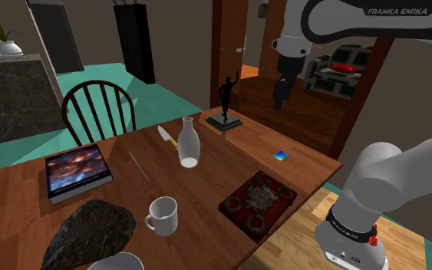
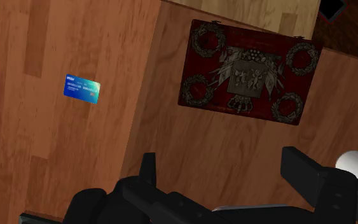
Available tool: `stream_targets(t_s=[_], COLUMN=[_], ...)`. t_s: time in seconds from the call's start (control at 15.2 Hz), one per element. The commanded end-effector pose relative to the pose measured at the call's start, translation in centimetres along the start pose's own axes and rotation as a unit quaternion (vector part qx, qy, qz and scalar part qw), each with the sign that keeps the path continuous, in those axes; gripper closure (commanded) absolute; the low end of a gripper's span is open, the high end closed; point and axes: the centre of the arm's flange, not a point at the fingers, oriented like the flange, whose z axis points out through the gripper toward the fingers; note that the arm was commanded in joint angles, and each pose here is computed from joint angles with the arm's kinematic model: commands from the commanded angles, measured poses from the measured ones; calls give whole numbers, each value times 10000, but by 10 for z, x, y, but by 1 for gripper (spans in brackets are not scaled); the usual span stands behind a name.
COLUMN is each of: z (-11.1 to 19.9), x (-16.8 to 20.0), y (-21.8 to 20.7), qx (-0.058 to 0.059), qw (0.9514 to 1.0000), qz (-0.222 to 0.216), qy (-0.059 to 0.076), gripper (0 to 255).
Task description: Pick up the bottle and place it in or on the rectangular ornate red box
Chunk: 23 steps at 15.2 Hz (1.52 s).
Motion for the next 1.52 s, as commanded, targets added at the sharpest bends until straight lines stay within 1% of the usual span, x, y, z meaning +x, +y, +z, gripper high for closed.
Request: stream_targets(t_s=[0.0, 1.45], z=[0, 100], x=[0, 263], y=[0, -54], qx=[0, 347], qw=[10000, 9993], qz=[0, 149], qy=[0, 60], gripper=[0, 0])
